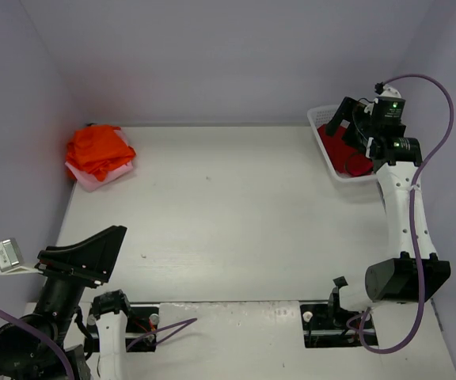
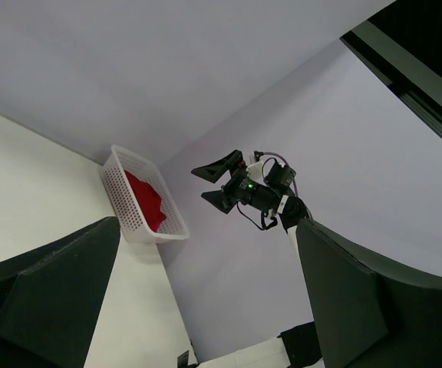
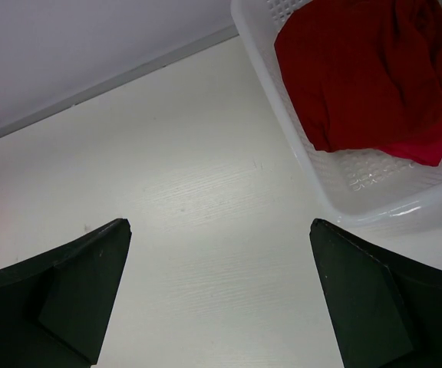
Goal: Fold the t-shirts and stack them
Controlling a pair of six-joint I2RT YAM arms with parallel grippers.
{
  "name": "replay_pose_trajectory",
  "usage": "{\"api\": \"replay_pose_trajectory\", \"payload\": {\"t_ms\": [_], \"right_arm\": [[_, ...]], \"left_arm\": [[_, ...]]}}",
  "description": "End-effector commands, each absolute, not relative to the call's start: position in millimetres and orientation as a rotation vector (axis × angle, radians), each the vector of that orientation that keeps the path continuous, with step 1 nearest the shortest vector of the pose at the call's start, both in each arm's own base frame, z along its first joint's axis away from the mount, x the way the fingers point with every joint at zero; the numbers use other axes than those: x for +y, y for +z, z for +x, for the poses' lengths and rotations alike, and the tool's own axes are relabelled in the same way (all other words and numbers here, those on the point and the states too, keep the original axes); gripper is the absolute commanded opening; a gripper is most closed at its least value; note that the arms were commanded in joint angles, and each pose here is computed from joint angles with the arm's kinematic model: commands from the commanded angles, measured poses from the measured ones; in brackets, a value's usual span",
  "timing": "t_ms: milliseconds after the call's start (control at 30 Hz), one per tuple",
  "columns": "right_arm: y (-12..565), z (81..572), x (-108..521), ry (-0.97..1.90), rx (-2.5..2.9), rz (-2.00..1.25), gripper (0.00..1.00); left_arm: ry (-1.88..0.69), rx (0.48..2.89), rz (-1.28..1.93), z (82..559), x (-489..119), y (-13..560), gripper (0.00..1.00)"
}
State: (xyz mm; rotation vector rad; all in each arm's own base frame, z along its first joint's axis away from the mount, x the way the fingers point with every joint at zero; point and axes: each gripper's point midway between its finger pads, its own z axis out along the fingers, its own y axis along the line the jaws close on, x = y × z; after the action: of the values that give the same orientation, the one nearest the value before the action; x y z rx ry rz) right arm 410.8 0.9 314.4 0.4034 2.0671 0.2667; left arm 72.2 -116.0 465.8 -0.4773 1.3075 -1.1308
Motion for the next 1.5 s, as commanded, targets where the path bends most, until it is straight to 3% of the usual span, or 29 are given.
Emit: {"api": "replay_pose_trajectory", "payload": {"t_ms": [0,667,1000,1200,1467], "right_arm": [[366.0,406.4,1.9,0.275,1.922,0.369,1.0],[321.7,424.7,-7.4,0.209,2.019,0.408,1.0],[290.7,480.5,-46.8,0.039,2.047,0.551,1.0],[265.8,516.7,-59.7,0.049,2.01,0.613,0.9],[212.2,563.9,-74.7,-0.006,2.097,0.608,0.87]], "left_arm": [[-1.102,1.291,-0.454,82.4,-111.4,478.4,0.93],[-1.137,1.295,-0.488,93.4,-108.3,462.5,0.93],[-1.15,1.311,-0.52,104.1,-104.8,446.9,0.93],[-1.161,1.314,-0.543,112.5,-101.6,443.9,0.93],[-1.143,1.33,-0.574,123.9,-95.5,430.0,0.93]]}}
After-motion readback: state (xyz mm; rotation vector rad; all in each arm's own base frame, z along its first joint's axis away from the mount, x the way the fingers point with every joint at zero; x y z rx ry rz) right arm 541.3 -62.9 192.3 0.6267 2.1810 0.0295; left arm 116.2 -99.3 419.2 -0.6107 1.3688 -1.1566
